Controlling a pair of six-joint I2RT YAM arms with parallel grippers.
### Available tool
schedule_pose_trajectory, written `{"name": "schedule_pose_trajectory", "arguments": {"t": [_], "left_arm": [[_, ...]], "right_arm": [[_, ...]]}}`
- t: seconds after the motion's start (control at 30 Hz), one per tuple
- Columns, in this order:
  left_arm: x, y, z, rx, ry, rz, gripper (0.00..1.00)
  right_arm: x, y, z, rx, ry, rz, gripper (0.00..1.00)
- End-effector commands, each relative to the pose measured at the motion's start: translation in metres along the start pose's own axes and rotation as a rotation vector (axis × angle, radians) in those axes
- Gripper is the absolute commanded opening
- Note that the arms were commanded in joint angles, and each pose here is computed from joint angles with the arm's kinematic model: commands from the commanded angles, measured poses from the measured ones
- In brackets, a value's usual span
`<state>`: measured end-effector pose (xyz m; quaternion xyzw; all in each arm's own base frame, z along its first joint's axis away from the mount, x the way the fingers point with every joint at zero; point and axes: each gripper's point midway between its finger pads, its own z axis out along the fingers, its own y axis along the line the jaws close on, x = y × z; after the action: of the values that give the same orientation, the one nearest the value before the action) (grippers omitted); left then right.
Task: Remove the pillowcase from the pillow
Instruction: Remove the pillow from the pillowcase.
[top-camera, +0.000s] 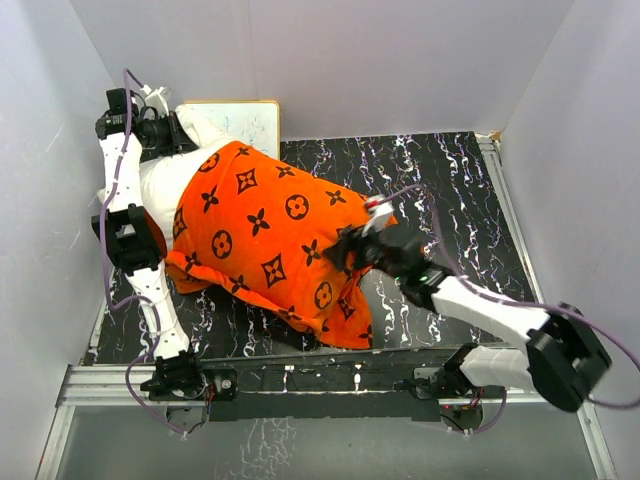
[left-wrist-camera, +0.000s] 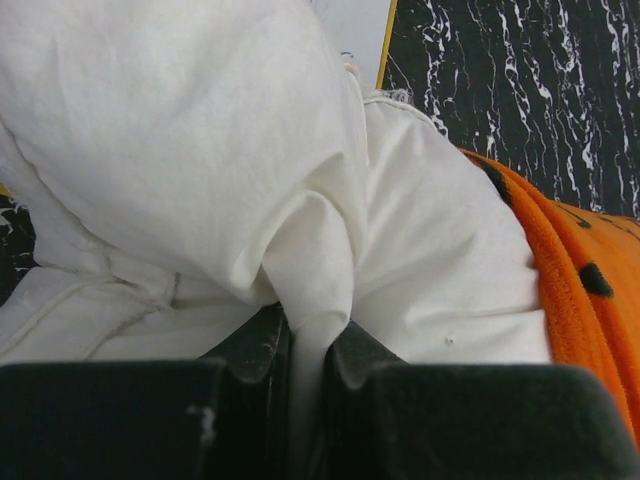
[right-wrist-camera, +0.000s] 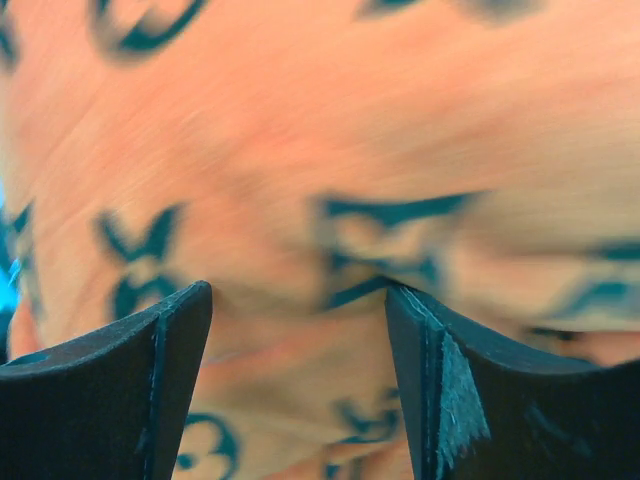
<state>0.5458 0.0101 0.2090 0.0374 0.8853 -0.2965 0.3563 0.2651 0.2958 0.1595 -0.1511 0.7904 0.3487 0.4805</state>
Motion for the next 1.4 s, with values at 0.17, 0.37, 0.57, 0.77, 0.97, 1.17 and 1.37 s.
{"name": "schedule_pose_trajectory", "arguments": {"t": [0.17, 0.37, 0.57, 0.77, 0.97, 1.17, 1.37], "left_arm": [[-0.049, -0.062, -0.078, 0.025, -0.161, 0.163, 0.00], [-0.051, -0.058, -0.085, 0.016, -0.175, 0.164, 0.00], [-0.049, -0.052, -0.082, -0.001, -0.167, 0.172, 0.00], [-0.041, -0.043, -0.077, -0.018, -0.136, 0.188, 0.00], [-0.044, -0.041, -0.079, -0.033, -0.142, 0.218, 0.00], [-0.043, -0.035, -0.080, -0.065, -0.137, 0.239, 0.00], [-0.053, -0.041, -0.093, -0.094, -0.172, 0.279, 0.00]], "right_arm": [[-0.026, -0.139, -0.065, 0.304, 0.064, 0.048, 0.95], [-0.022, -0.193, -0.055, 0.364, 0.105, 0.036, 0.98], [-0.045, -0.216, -0.024, 0.305, 0.166, -0.244, 0.98], [-0.054, -0.244, -0.011, 0.318, 0.230, -0.470, 0.98], [-0.019, -0.232, 0.014, 0.102, 0.331, -0.408, 0.98], [-0.002, -0.191, 0.018, -0.134, 0.321, -0.347, 0.88], [-0.033, -0.184, 0.012, -0.091, 0.229, -0.282, 0.10]]}}
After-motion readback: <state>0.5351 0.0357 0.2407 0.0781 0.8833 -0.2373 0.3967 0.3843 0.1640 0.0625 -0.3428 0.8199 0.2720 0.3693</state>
